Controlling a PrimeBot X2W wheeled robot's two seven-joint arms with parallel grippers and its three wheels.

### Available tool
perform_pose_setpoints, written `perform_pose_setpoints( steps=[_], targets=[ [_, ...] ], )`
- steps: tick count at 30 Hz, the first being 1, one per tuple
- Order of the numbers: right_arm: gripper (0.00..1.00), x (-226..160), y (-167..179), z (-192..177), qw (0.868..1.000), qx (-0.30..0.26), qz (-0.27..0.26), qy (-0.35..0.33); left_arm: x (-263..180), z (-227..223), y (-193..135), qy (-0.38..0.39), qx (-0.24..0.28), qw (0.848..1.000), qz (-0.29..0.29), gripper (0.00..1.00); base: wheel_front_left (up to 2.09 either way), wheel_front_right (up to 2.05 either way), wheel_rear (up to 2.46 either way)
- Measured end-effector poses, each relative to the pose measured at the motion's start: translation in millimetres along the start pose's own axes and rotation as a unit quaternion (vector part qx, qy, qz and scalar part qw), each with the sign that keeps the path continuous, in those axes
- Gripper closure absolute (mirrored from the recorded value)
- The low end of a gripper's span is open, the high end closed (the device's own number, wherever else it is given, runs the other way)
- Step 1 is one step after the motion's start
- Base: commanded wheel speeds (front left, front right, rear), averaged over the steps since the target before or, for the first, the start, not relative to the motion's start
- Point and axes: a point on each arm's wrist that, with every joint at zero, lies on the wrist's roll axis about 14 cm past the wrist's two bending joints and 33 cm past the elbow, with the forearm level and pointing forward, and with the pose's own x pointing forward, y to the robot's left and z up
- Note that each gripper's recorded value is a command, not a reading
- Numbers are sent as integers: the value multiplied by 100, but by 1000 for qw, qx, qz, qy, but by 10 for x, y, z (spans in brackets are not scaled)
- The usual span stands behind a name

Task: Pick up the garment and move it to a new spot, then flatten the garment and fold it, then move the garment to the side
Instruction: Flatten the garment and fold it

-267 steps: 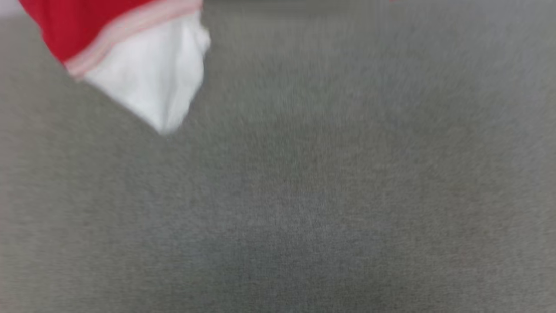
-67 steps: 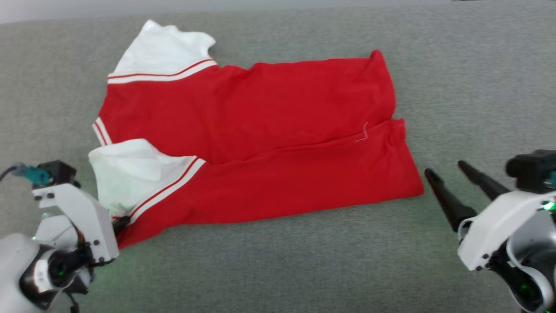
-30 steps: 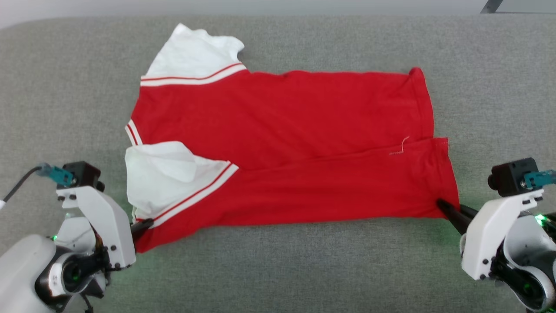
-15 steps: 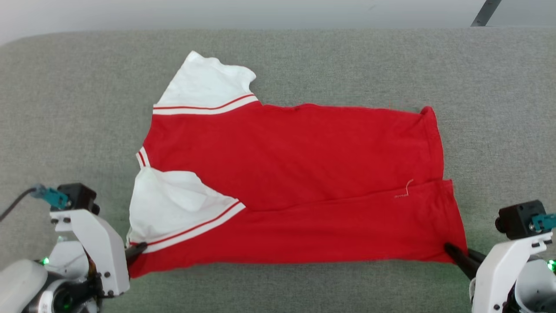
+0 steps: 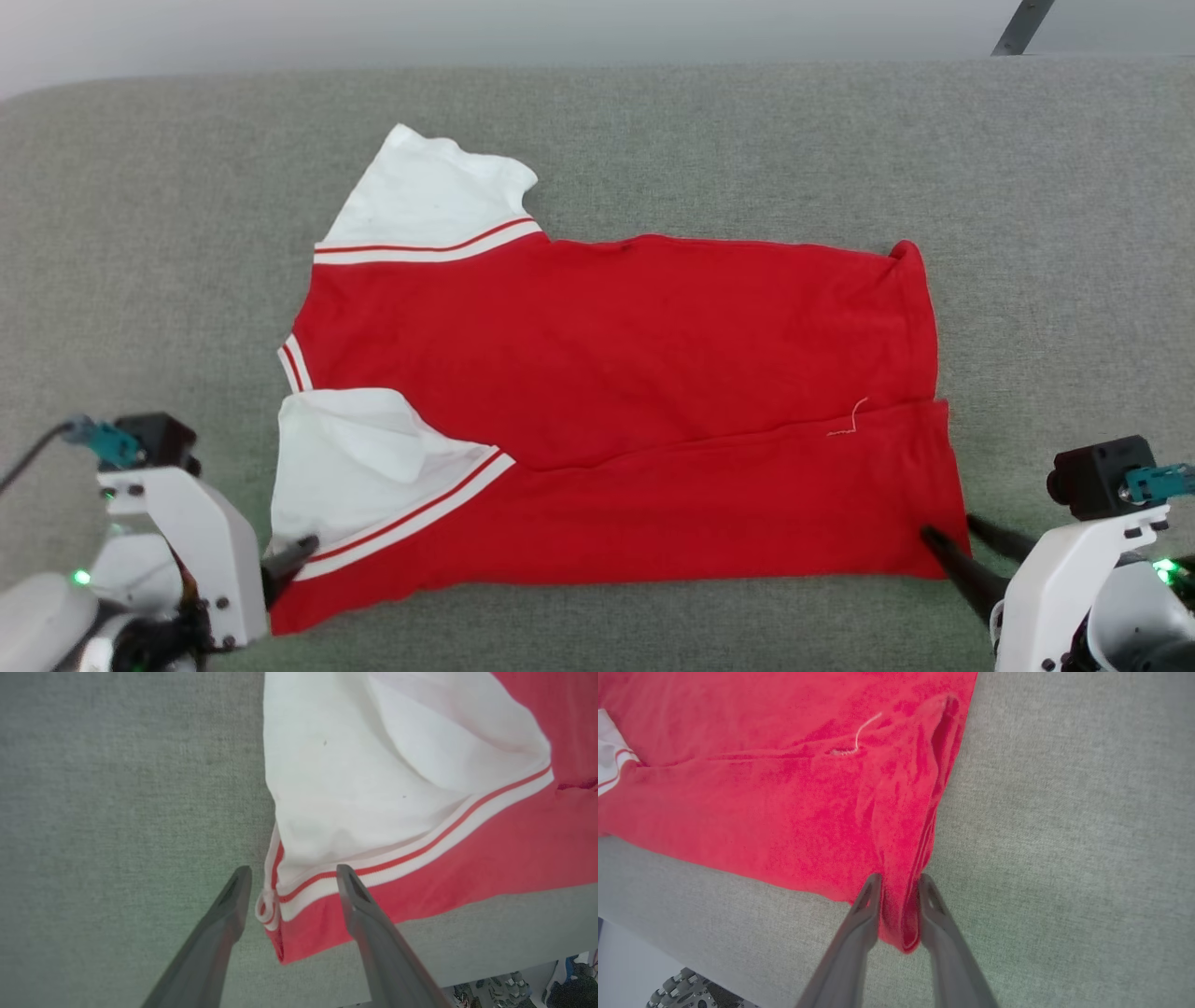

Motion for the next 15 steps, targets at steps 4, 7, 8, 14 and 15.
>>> perform_pose_setpoints(
  steps=[4, 7, 8, 14, 15],
  targets=[
    [0, -54, 1, 155, 999, -8, 0, -34, -88, 211, -10, -26, 14, 1000, 5, 0, 0, 0, 0],
    [0, -105, -2, 280, 998, -10, -3, -64, -167, 400, -39, -50, 35, 998, 7, 0, 0, 0, 0],
    [0, -127, -2, 343, 997, -10, -4, -79, -194, 490, -62, -62, 42, 997, 5, 0, 0, 0, 0],
    [0, -321, -4, 918, 977, -34, -17, -210, -351, 1215, -205, -163, 120, 979, 11, 0, 0, 0, 0],
    [0, -357, -3, 1009, 972, -41, -20, -231, -373, 1353, -258, -183, 136, 974, 8, 0, 0, 0, 0]
  ],
)
